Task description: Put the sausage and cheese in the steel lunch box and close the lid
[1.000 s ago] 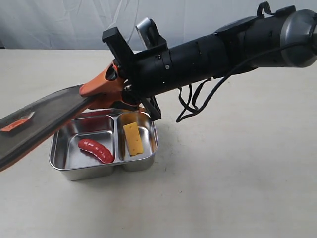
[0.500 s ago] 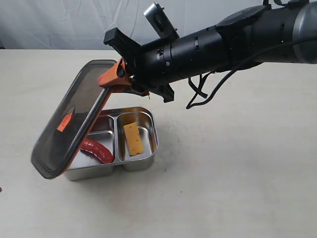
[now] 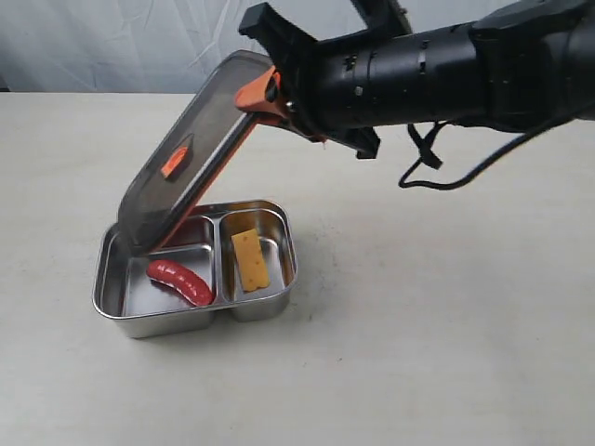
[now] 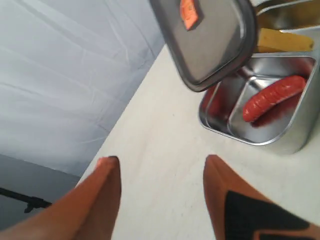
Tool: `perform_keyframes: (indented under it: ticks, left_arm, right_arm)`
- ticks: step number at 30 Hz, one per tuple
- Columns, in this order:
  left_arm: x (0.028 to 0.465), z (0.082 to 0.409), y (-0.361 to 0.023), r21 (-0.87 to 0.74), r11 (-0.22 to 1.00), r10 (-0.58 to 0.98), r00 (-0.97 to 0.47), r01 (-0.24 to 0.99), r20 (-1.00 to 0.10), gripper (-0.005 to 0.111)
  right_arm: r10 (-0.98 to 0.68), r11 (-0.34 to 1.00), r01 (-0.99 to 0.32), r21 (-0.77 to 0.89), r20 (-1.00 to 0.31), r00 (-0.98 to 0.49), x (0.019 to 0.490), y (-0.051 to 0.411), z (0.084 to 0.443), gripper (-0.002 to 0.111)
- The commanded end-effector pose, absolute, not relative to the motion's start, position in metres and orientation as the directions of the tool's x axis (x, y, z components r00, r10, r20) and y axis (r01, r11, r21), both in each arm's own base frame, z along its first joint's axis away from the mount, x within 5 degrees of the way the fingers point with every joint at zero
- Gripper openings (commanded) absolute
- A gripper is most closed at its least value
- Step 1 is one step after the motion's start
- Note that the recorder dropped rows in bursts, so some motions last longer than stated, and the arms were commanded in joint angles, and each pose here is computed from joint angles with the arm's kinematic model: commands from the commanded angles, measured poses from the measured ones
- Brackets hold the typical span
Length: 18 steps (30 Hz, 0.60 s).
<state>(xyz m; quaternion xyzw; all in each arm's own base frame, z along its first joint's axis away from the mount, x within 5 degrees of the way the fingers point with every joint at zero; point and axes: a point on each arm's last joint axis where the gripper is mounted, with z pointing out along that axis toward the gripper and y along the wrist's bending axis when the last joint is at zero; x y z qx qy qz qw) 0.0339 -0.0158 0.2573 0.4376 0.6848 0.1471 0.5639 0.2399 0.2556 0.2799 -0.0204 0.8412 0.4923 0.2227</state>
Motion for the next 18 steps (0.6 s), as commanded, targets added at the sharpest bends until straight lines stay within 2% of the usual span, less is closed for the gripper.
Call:
perform_keyframes:
  ticks: [1, 4, 6, 18]
  left_arm:
    - [0.031, 0.266, -0.013, 0.636, 0.682, 0.674, 0.026, 0.361, -0.738, 0.049]
    - [0.031, 0.268, -0.013, 0.582, 0.737, 0.614, 0.021, 0.343, -0.789, 0.049]
    - [0.031, 0.269, -0.013, 0.548, 0.766, 0.577, 0.017, 0.335, -0.816, 0.049]
    - [0.031, 0.272, -0.013, 0.429, 0.845, 0.454, -0.003, 0.321, -0.891, 0.049]
  right_arm:
    - [0.295, 0.535, -0.182, 0.825, -0.384, -0.875, 0.229, 0.234, 0.279, 0.000]
    - [0.350, 0.520, -0.123, 0.845, -0.343, -0.872, 0.223, 0.227, 0.272, -0.001]
    - [0.309, 0.535, -0.172, 0.827, -0.381, -0.871, 0.220, 0.225, 0.269, -0.001]
    - [0.260, 0.548, -0.218, 0.807, -0.413, -0.873, 0.199, 0.243, 0.272, -0.001]
